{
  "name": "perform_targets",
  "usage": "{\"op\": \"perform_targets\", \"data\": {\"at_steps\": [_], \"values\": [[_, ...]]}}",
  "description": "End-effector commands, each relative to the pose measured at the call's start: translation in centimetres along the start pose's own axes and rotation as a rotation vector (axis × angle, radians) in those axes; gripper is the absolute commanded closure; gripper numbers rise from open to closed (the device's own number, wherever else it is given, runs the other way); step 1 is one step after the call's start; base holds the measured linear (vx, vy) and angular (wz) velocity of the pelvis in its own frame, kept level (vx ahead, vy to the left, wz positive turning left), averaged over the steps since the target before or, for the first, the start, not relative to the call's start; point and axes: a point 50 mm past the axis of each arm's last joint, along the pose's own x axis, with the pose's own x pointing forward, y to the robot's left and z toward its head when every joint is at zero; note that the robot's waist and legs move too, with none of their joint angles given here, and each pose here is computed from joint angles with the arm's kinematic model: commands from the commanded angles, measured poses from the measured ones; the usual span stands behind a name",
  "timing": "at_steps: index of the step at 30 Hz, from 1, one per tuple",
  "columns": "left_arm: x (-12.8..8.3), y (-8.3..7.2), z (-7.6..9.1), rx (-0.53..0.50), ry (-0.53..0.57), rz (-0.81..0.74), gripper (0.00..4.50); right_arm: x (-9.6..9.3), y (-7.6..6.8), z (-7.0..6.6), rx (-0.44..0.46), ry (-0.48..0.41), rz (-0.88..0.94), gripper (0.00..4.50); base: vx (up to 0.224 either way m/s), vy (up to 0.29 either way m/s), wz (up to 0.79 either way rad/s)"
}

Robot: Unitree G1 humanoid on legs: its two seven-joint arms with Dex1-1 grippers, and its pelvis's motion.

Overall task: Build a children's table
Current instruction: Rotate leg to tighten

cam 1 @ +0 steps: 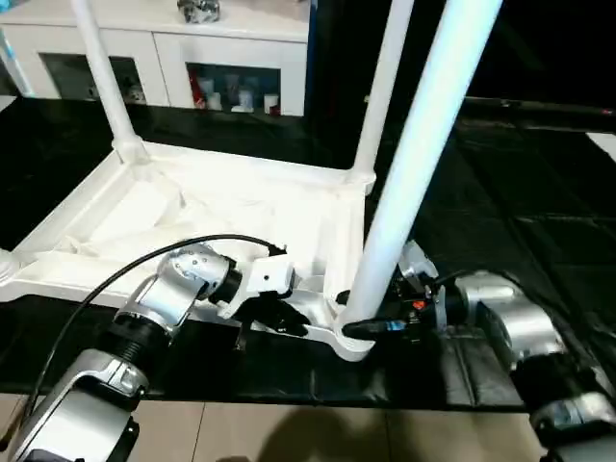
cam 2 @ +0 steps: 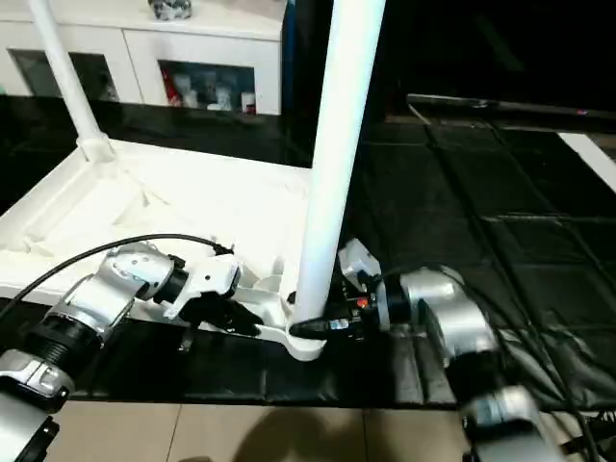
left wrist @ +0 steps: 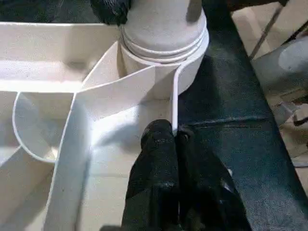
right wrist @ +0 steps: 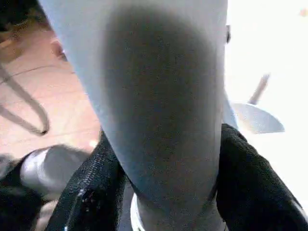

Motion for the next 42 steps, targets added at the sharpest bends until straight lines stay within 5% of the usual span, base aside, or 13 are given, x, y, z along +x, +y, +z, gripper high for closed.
{"op": "perform_targets", "data": {"at_steps": [1, 9, 18, 26, 34, 39, 42], "values": [[2.0, 0.3, 1.1, -0.022, -0.064, 0.047, 4.5, 2.4, 0.4, -0.4, 0.021, -0.057, -0.053, 2.31, 0.0, 0.0, 0.0], [3.4, 1.4, 2.5, -0.099, -0.14, 0.164, 4.5, 5.3, -0.5, -0.5, 0.08, -0.12, -0.341, 2.43, 0.0, 0.0, 0.0], [3.7, 3.6, 4.2, -0.242, -0.213, 0.43, 4.5, 9.8, -3.6, 1.7, 0.248, -0.194, -0.714, 2.45, 0.0, 0.0, 0.0], [3.5, 3.4, 3.7, -0.252, -0.19, 0.475, 4.5, 10.5, -3.9, 1.9, 0.238, -0.183, -0.762, 2.45, 0.0, 0.0, 0.0], [2.9, 3.4, 2.7, -0.248, -0.153, 0.491, 4.5, 8.3, -3.9, 1.5, 0.17, -0.217, -0.74, 1.4, 0.0, 0.0, 0.0], [2.2, 3.4, 2.0, -0.23, -0.125, 0.474, 4.5, 4.3, -3.1, 0.4, 0.098, -0.219, -0.659, 0.95, 0.0, 0.0, 0.0], [1.9, 3.0, 1.5, -0.219, -0.107, 0.439, 4.5, 0.7, -2.5, -0.7, 0.022, -0.148, -0.614, 0.74, 0.0, 0.0, 0.0]]}}
